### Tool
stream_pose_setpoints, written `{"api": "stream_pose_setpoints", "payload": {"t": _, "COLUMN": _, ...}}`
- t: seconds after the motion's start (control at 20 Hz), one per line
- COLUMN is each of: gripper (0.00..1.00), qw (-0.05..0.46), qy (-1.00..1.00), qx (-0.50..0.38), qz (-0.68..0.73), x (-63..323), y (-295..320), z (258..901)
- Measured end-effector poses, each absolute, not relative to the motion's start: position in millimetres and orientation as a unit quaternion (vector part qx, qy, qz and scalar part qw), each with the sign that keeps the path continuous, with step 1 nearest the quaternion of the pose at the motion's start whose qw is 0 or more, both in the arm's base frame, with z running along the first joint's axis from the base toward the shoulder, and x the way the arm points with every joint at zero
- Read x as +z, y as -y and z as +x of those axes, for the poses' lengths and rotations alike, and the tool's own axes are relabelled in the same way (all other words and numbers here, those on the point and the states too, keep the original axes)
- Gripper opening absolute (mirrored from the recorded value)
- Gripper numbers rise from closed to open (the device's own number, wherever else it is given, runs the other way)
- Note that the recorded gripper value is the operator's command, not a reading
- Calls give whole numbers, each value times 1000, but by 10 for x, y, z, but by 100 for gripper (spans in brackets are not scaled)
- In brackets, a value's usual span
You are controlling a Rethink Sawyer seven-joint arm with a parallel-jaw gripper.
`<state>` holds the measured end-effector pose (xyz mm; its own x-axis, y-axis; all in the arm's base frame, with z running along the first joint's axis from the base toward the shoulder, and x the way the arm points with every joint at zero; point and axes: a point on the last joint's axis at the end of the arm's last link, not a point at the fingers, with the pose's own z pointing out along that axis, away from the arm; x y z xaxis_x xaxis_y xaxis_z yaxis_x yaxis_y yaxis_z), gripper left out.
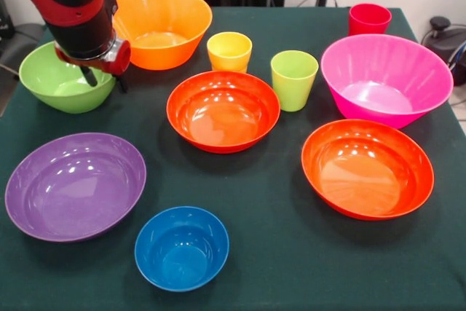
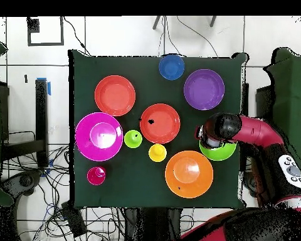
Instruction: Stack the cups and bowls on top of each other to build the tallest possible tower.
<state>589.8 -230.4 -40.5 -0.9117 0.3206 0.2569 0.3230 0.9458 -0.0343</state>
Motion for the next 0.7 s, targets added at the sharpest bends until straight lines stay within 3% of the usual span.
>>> {"api": "stream_pose_setpoints", "payload": {"t": 0.7, "gripper": 100, "qw": 121, "qy": 979, "qx": -3, "qz": -161, "x": -451, "y": 2306, "z": 5901}}
